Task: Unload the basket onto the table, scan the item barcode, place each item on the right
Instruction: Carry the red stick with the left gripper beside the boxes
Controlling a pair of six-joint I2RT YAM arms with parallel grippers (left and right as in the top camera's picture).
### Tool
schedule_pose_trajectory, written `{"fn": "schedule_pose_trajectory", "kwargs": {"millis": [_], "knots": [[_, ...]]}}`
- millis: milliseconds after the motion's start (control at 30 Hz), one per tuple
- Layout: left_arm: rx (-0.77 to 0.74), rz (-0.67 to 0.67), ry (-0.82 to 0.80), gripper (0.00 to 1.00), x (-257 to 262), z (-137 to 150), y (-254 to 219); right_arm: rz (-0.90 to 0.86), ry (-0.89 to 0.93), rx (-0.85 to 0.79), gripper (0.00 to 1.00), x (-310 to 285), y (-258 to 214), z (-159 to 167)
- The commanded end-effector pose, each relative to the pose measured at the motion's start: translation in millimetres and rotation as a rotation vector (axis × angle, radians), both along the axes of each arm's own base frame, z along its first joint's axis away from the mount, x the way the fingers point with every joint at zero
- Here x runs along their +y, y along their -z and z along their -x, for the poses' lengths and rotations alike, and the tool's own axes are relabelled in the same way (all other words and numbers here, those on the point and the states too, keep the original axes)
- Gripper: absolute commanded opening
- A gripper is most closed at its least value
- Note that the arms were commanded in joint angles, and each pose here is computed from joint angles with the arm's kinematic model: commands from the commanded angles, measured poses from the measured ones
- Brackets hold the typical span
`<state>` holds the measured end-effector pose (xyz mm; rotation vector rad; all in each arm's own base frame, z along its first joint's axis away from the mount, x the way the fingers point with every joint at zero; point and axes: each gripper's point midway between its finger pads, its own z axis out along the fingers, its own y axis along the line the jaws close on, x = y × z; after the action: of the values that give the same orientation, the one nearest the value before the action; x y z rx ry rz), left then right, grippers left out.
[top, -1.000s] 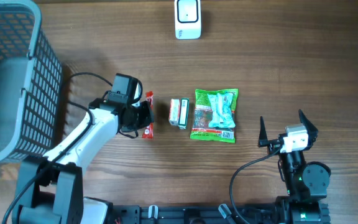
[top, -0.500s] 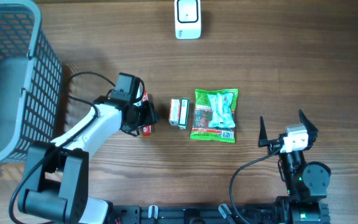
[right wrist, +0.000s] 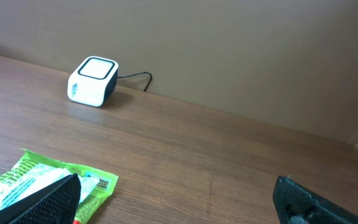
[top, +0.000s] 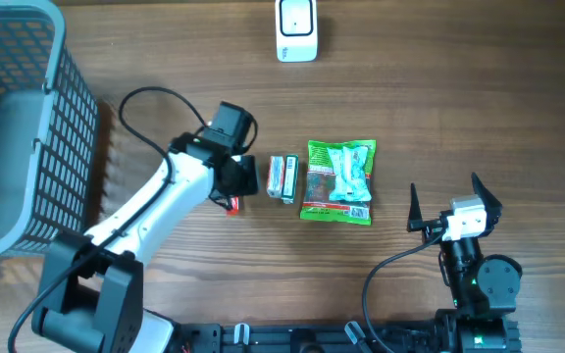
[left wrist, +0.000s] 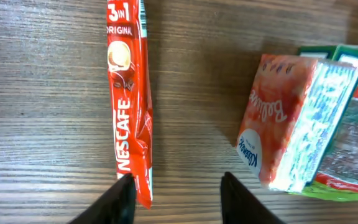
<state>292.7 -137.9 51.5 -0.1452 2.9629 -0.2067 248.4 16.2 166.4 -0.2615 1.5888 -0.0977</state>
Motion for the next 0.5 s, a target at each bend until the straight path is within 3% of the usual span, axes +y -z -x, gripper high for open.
{"fn": "schedule_pose_trajectory", "kwargs": {"millis": [0, 267, 467], "knots": [[0.000, -0.083, 0.004, 0.33, 3.2, 4.3, 9.5, 0.005, -0.012, -0.009, 1.00, 1.7, -1.8, 0.4], [0.057, -0.197, 0.000, 0.36, 14.5, 8.3, 38.8, 0.005, -0.012, -0.009, 1.00, 1.7, -1.8, 0.4], [0.061, -0.199, -0.018, 0.34, 14.6, 9.9, 42.2, 0.005, -0.012, -0.009, 1.00, 1.7, -1.8, 0.4]]}}
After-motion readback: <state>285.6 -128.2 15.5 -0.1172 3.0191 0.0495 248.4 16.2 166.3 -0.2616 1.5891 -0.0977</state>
